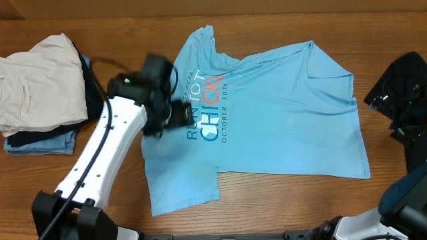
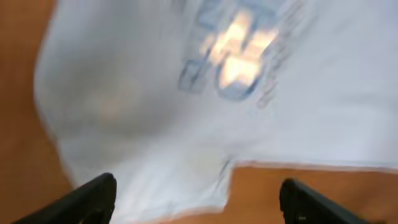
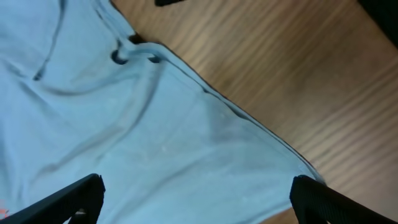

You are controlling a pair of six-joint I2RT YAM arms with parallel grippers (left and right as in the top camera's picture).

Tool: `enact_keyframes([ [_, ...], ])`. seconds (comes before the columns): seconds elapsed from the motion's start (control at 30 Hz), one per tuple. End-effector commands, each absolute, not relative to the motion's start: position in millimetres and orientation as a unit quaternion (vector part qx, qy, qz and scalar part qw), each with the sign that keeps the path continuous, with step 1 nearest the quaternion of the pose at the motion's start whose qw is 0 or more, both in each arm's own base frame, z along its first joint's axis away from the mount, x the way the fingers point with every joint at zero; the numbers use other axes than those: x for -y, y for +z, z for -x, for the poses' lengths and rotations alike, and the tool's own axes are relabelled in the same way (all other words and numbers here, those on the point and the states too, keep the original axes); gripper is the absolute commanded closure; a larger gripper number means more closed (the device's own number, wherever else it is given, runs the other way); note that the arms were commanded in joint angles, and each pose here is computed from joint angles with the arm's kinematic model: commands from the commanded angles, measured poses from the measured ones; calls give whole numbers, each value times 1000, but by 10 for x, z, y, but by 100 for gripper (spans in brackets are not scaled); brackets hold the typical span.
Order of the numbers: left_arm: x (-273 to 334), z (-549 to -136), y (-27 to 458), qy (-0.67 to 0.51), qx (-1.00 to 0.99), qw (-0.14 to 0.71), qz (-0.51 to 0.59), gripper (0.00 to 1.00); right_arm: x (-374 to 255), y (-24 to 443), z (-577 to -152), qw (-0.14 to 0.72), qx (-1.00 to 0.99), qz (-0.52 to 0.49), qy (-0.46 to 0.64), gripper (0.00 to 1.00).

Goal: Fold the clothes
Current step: 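Grasp the T-shirt's left shoulder with the left gripper and smooth it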

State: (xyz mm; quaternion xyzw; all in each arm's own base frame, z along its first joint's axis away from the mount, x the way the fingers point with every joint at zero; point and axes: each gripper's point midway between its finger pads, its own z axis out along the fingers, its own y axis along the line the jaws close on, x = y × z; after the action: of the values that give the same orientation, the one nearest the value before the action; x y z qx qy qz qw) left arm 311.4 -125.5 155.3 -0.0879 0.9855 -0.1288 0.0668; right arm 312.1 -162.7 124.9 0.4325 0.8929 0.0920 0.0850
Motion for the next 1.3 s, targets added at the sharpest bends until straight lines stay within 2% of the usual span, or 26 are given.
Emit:
enact_keyframes([
  [0.0, 1328, -3855, 2027, -142, -958, 247, 44, 21, 1548, 1382, -3265, 109, -892, -420, 128, 0],
  [0.03, 1307, -4043, 2117, -135, -947, 289, 48, 27, 1548, 1382, -3265, 109, -892, -420, 128, 0],
  [0.1, 1294, -4301, 2235, -128, -929, 344, 49, 46, 1552, 1384, -3272, 111, -892, -420, 128, 0],
  [0.13, 1325, -4468, 2277, -128, -918, 372, 40, 65, 1559, 1386, -3281, 113, -892, -419, 128, 0],
  [0.17, 1350, -4550, 2273, -128, -914, 383, 32, 75, 1561, 1387, -3285, 114, -892, -419, 128, 0],
  [0.23, 1402, -4725, 2179, -124, -909, 397, 14, 86, 1563, 1388, -3289, 115, -892, -419, 128, 0],
  [0.33, 1491, -5020, 1866, -119, -906, 407, -4, 96, 1567, 1389, -3295, 117, -892, -419, 127, 0],
  [0.5, 1575, -5312, 1116, -104, -916, 386, -22, 96, 1567, 1389, -3295, 117, -892, -419, 127, 0],
  [0.77, 1392, -5427, 186, -84, -937, 338, -6, 96, 1566, 1389, -3294, 116, -892, -419, 127, 0],
  [1.0, 953, -5372, -112, -64, -952, 297, 36, 96, 1567, 1389, -3295, 117, -892, -419, 127, 0],
  [1.27, 815, -4970, -337, -44, -977, 205, 49, 96, 1566, 1389, -3294, 116, -892, -419, 127, 0],
])
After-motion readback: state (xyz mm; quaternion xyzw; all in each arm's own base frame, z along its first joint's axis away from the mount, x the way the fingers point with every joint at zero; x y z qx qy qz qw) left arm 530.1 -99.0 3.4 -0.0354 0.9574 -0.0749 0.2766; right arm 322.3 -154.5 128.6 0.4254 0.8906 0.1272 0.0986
